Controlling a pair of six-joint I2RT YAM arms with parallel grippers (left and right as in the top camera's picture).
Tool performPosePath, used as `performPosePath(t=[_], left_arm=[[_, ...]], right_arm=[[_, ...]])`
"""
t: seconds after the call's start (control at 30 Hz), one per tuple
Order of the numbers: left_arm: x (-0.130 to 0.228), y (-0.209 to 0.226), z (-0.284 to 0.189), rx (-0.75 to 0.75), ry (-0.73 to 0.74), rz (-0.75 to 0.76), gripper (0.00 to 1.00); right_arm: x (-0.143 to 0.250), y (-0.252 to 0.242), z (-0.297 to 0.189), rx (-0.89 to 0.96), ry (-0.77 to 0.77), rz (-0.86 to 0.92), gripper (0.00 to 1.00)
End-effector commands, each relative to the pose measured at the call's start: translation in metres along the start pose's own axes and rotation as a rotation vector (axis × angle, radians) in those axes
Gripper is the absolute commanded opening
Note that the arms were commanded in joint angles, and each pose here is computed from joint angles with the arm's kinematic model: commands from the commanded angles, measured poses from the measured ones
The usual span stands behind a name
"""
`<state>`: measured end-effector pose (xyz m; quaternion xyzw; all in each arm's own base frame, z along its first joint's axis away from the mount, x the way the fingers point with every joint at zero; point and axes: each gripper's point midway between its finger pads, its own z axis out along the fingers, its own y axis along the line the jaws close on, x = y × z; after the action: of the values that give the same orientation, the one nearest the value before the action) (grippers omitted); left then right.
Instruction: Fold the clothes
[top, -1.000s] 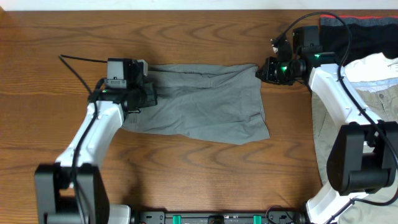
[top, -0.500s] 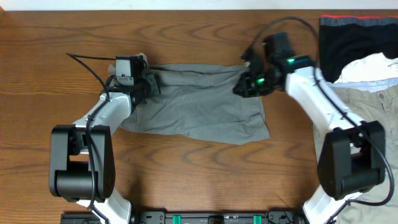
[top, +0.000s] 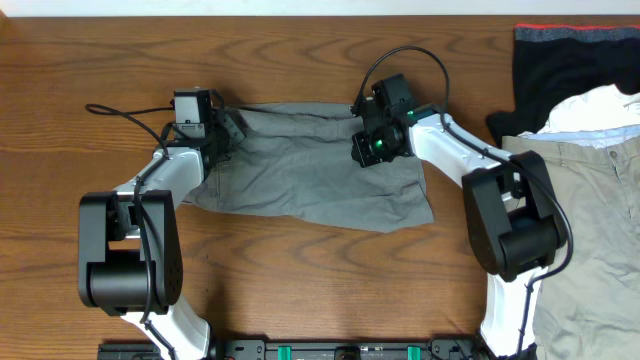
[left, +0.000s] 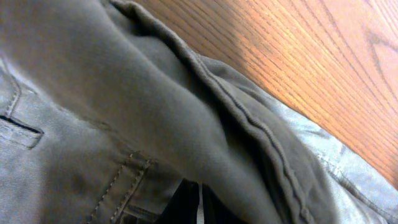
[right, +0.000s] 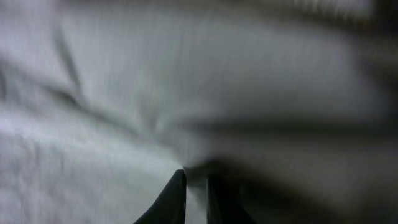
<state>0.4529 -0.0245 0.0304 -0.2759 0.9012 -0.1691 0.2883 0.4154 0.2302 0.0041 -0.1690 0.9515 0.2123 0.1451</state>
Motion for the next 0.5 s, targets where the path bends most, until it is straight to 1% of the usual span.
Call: performPosePath(t=[0.0,0.1,0.2,0.27,0.37,0.47], left_arm=[[-0.001,0.003,0.002,-0.013,0.001,-0.026,0.07],[0.001,0.004,0.002,-0.018,0.007,-0.028,0.07],[0.002,0.005,0.002,-0.021,0.011,-0.029,0.07],[0.002,0.005,0.002,-0.022,0.012,-0.029,0.07],[0.003,0.006,0.002,-0.024,0.014,-0.029,0.07],[0.003,0.006,0.002,-0.025,0.016,-0.030,0.10]], right_arm=[[-0.024,-0.011,-0.003,0.013,-0.093,-0.010,0.14],[-0.047,-0.012,-0.007,0.018,-0.183,-0.024,0.17],[-0.061,-0.027,-0.010,0.093,-0.248,0.020,0.19],[-0.067,-0.035,-0.010,0.130,-0.276,0.021,0.19],[-0.075,-0.054,-0.010,0.193,-0.320,0.071,0.19],[-0.081,-0.071,-0.011,0.214,-0.357,0.102,0.20]])
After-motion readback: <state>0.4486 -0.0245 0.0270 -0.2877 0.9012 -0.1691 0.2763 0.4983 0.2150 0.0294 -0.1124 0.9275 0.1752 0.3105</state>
